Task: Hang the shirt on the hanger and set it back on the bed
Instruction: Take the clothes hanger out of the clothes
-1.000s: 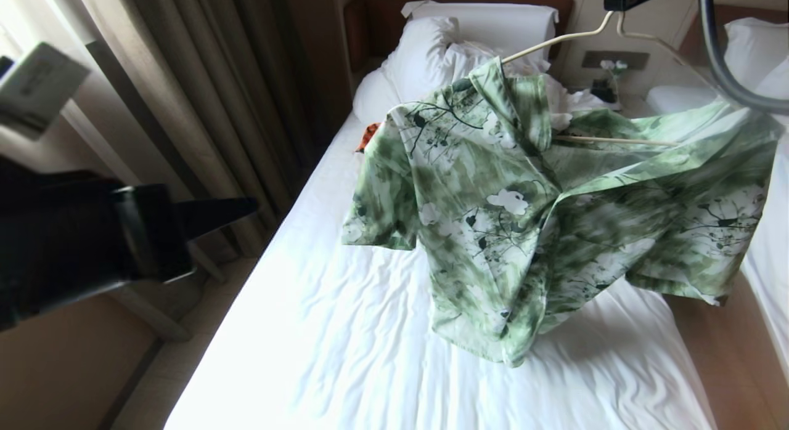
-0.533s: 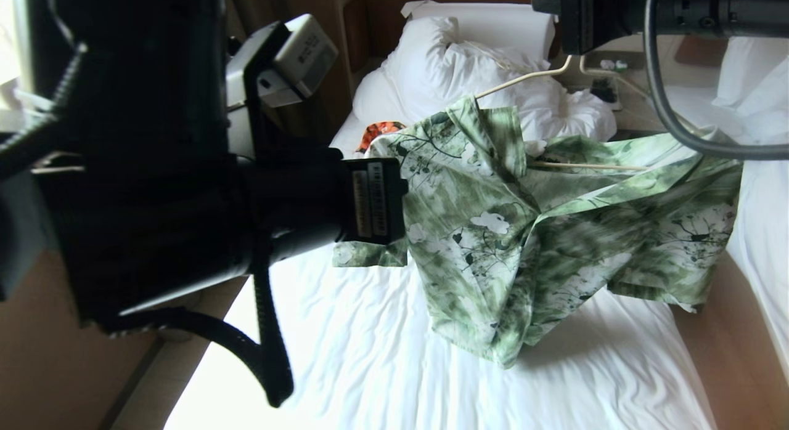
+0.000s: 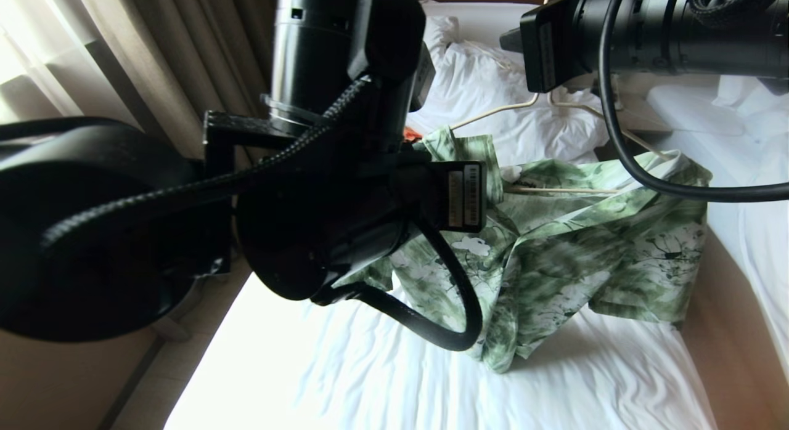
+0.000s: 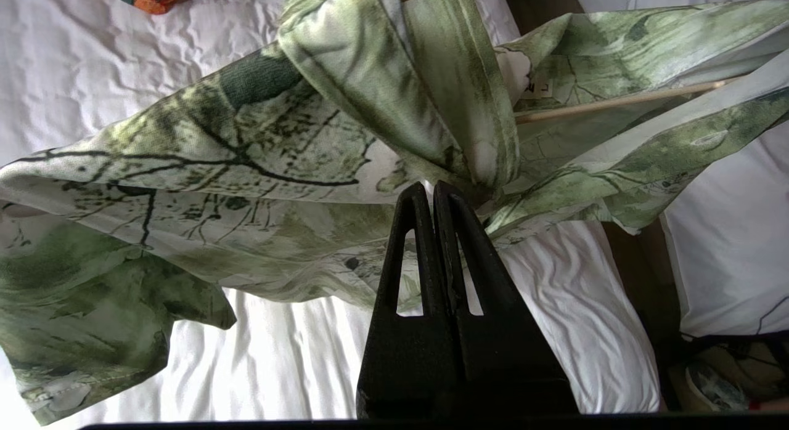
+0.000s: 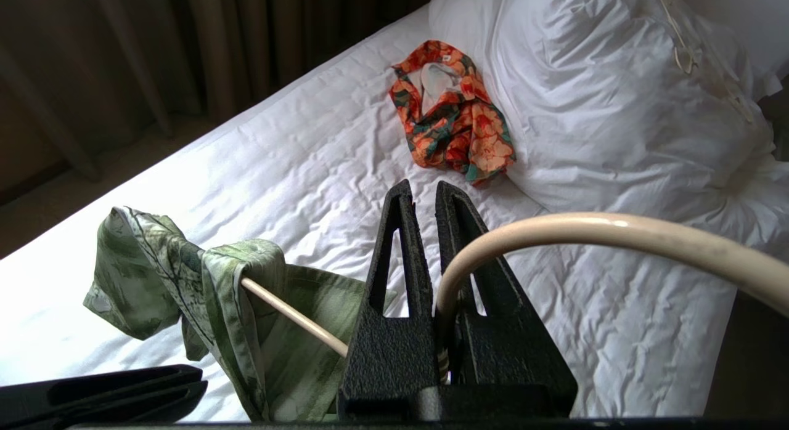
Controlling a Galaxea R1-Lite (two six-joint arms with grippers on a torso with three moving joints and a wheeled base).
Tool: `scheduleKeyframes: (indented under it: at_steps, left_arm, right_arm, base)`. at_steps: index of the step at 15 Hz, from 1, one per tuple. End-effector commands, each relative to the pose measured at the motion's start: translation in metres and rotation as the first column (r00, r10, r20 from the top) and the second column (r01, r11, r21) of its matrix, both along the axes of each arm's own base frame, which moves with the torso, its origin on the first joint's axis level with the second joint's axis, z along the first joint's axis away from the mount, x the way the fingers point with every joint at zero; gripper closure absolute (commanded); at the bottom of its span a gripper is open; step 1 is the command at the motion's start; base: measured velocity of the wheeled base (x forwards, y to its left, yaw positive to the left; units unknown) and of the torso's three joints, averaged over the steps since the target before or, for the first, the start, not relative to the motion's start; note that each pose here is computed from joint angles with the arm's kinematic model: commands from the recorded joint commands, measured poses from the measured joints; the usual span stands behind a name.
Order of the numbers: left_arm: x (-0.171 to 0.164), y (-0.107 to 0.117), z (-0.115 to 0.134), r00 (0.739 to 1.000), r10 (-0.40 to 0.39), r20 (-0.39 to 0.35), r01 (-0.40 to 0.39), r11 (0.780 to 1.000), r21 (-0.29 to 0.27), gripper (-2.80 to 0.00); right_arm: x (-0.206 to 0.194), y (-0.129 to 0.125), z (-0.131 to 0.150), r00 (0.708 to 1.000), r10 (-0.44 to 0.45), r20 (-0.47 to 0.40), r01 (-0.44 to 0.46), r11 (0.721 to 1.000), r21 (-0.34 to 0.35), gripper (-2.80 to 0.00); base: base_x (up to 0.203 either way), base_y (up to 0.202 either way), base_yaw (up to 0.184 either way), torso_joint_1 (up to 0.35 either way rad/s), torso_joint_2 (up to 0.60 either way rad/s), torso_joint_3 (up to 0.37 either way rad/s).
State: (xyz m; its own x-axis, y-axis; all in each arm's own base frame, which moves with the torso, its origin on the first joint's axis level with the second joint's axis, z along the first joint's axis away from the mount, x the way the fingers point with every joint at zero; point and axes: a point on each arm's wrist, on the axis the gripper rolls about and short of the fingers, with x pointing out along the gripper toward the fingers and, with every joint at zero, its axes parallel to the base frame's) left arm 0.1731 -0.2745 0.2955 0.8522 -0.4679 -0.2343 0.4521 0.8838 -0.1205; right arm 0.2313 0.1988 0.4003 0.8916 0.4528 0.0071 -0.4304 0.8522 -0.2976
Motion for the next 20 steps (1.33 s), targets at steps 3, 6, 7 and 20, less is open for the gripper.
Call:
scheduleKeyframes:
  at_steps: [3, 6, 7, 20]
  left_arm:
    - [-0.010, -0.018, 0.003, 1.000, -0.015, 0.013, 0.015, 1.000, -0.004, -2.80]
    - [-0.008, -0.025, 0.002, 1.000, 0.000, 0.019, 0.000, 1.000, 0.003, -2.80]
    - [-0.007, -0.027, 0.002, 1.000, 0.002, 0.024, -0.002, 1.000, -0.001, -2.80]
    - [-0.035, -0.043, 0.021, 0.995, -0.081, 0.054, 0.085, 0.994, -0.072, 0.00]
  right_arm:
    - [0.005, -0.001, -0.003, 1.000, -0.014, -0.006, 0.014, 1.000, -0.009, 0.00]
    - [0.005, -0.001, -0.003, 1.000, -0.013, -0.005, 0.013, 1.000, -0.008, 0.00]
    - [0.006, -0.001, -0.004, 1.000, -0.013, -0.008, 0.013, 1.000, -0.010, 0.00]
    - [0.007, -0.009, 0.000, 0.999, -0.005, -0.047, 0.010, 0.996, 0.091, 0.00]
  base:
    - [0.000, 0.000, 0.000, 0.000, 0.00, 0.000]
    - [0.000, 0.000, 0.000, 0.000, 0.00, 0.000]
    - [0.000, 0.000, 0.000, 0.000, 0.00, 0.000]
    - [0.000, 0.000, 0.000, 0.000, 0.00, 0.000]
